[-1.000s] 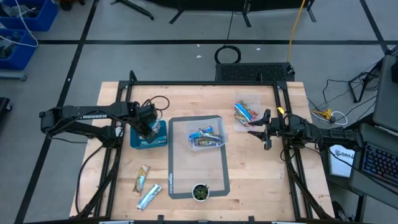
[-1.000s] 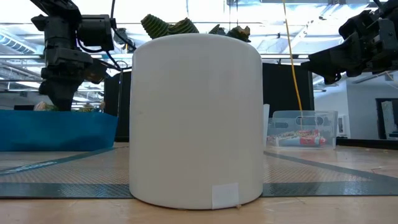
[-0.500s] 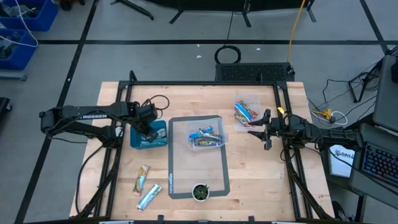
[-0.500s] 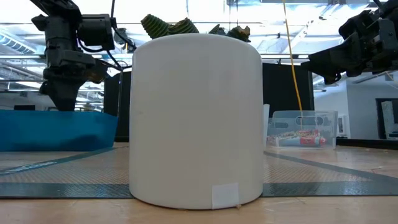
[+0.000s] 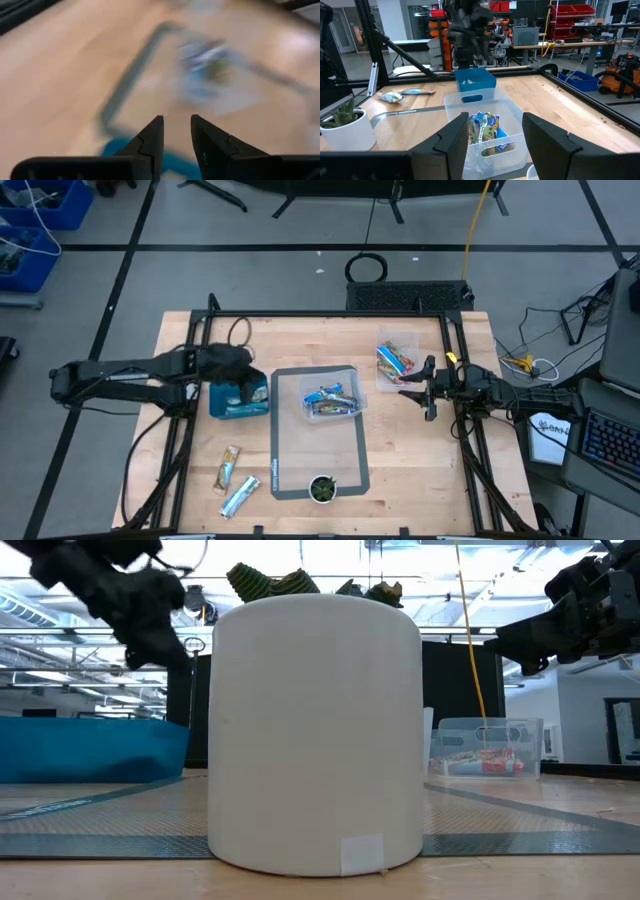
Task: Pick and place Granola Bars by type
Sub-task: Put the orange granola bar into the blue bin
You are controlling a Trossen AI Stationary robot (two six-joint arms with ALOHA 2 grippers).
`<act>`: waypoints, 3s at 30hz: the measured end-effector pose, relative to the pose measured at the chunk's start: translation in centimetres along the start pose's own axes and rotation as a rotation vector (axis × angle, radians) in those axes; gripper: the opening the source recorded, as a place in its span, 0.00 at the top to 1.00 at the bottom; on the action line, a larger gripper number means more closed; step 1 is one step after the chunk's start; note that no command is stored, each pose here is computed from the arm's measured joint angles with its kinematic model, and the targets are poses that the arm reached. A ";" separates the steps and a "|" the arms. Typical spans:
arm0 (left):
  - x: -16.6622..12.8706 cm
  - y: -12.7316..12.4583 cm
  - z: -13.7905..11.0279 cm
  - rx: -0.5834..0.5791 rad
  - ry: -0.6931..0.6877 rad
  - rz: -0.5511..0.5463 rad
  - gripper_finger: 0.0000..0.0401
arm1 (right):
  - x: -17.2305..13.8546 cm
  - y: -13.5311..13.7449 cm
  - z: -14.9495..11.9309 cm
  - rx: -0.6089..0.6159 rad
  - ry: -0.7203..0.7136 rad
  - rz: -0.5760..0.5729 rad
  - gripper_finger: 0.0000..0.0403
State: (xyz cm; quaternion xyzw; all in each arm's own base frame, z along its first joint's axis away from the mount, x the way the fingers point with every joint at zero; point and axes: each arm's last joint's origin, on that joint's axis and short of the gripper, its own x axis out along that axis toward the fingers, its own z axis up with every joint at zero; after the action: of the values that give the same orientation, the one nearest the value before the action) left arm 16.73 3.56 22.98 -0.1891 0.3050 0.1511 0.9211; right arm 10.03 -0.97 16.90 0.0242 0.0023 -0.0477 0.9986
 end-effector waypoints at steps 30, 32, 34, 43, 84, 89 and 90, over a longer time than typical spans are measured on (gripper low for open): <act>-2.5 -12.2 -12.9 -0.452 0.463 -0.382 0.75 | 0.0 0.0 0.0 0.000 0.000 0.000 0.56; -2.3 -12.7 -13.4 -0.487 0.494 -0.315 0.75 | 0.0 0.0 0.0 0.000 0.000 0.000 0.56; -2.0 -12.9 -13.9 -0.533 0.528 -0.238 0.75 | 0.0 0.0 0.0 0.000 0.000 0.000 0.56; -0.6 -14.1 -15.7 -0.663 0.727 -0.036 0.75 | 0.0 0.0 0.0 0.000 0.000 0.000 0.56; -0.8 -14.3 -17.2 -0.829 0.796 0.344 0.75 | 0.0 0.0 0.0 0.000 0.000 0.000 0.56; -0.3 -14.7 -17.6 -0.813 0.801 0.321 0.75 | 0.0 0.0 0.0 0.000 0.000 0.000 0.56; -0.3 -14.7 -17.6 -0.812 0.796 0.320 0.75 | 0.0 0.0 0.0 0.000 0.000 0.000 0.56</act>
State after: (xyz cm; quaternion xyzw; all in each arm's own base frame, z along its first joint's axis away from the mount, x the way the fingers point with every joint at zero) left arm 13.39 -17.19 13.85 -0.5202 0.5697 0.3103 0.5554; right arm 10.03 -0.96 16.91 0.0243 0.0020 -0.0476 0.9986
